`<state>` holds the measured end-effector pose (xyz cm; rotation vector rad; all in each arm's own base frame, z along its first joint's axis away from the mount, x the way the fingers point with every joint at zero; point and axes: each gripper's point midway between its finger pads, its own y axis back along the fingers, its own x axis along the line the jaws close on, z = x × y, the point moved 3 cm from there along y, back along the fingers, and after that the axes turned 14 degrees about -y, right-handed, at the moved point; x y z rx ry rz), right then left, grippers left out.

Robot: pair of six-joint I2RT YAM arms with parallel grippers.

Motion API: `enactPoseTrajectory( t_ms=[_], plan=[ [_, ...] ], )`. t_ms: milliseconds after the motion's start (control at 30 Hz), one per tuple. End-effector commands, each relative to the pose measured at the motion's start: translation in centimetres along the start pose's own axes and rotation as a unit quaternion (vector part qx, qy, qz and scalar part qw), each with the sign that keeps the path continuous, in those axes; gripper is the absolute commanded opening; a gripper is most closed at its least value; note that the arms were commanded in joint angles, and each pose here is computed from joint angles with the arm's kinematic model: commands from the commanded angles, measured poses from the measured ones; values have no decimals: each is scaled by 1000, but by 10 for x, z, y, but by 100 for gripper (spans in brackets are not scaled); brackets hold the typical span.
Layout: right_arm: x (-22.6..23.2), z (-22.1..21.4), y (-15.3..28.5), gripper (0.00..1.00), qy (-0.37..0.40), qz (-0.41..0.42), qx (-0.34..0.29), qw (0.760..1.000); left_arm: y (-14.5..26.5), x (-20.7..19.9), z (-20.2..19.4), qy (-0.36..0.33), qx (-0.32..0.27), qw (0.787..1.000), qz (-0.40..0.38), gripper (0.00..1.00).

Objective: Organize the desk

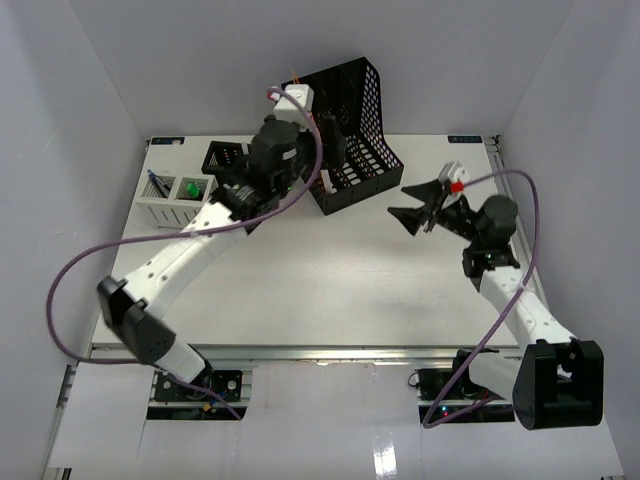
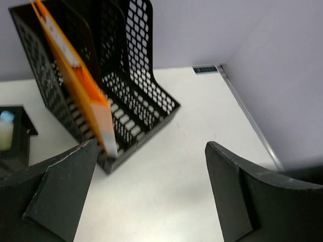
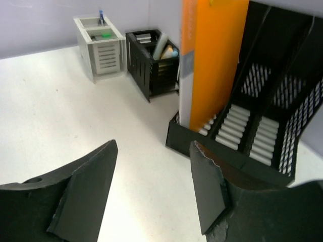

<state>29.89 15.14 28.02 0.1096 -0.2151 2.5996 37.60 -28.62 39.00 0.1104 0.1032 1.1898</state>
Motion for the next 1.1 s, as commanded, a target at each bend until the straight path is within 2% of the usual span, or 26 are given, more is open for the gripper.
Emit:
enactPoseTrajectory(
  t_ms=[0,33,133,167,300,400,500,633,800,1067],
  plan=[
    [-11,-22,13,69,-48,-40,164,985,95,5,17,-10,-73,992,-104,98],
    [-12,-24,17,71,-51,-53,179,981,111,8,7,-12,-80,990,-117,98],
    [-13,-34,32,89,-67,-89,214,970,147,15,-21,-10,-89,986,-144,98],
    [-11,-36,37,90,-67,-100,220,968,160,20,-36,-7,-89,985,-145,98],
    [-3,-38,53,90,-56,-122,220,966,193,35,-78,-8,-78,986,-144,98],
    [-13,-37,72,90,-51,-212,213,953,211,45,-100,-15,-70,988,-136,98],
    [-15,-43,84,90,-69,-253,226,938,226,53,-110,-14,-81,988,-131,98],
    [-6,-47,93,90,-92,-264,242,929,235,59,-124,-9,-89,988,-126,98],
    [3,-48,100,90,-86,-265,227,933,236,58,-151,-3,-71,989,-133,98],
    [0,-48,113,90,-62,-301,215,927,237,61,-156,-11,-56,990,-126,98]
  ],
)
